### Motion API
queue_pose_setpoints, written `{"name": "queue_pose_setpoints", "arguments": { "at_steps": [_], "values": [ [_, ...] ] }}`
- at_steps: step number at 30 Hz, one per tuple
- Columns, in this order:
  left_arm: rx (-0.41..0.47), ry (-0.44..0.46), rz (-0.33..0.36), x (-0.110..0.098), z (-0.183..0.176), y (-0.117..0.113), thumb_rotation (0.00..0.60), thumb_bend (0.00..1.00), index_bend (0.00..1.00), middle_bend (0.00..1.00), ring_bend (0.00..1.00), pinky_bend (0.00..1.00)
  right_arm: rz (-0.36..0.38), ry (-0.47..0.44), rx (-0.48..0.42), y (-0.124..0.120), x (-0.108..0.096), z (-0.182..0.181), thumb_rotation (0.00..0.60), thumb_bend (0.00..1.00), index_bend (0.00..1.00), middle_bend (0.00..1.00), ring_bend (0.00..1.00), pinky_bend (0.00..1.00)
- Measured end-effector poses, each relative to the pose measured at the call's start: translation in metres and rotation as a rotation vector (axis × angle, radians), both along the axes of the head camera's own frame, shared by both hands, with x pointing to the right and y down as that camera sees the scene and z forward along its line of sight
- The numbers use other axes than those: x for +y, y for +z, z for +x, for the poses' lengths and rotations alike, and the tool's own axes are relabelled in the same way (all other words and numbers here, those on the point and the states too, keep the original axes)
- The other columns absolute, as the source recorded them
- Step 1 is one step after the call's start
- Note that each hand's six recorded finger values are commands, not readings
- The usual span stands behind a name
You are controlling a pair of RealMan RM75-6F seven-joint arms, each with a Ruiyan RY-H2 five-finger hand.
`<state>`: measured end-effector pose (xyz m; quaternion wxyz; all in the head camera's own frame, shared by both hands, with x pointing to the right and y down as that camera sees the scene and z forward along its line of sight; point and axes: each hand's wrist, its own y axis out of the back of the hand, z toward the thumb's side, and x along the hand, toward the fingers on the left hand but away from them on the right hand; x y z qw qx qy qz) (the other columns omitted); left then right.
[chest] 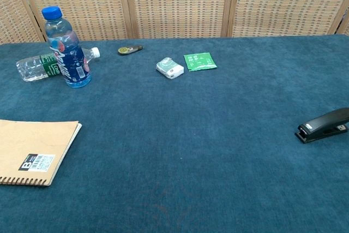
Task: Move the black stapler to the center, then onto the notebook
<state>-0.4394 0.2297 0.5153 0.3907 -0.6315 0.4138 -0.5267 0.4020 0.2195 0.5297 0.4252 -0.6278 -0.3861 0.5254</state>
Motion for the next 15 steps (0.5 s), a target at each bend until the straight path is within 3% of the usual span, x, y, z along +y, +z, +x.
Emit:
{"name": "queue_pose_setpoints", "arguments": {
  "at_steps": [6,15],
  "values": [
    [-0.014,-0.012,0.012,-0.008,0.000,0.005,0.600,0.04,0.00,0.00,0.00,0.00,-0.057,-0.209,0.009,0.040,-0.026,-0.028,0.600,0.00,0.06,0.02,0.00,0.00],
    [-0.048,-0.050,-0.007,-0.016,-0.006,0.014,0.600,0.04,0.00,0.00,0.00,0.00,-0.176,-0.375,0.066,0.115,-0.041,-0.062,0.600,0.01,0.09,0.04,0.00,0.00]
  ]
}}
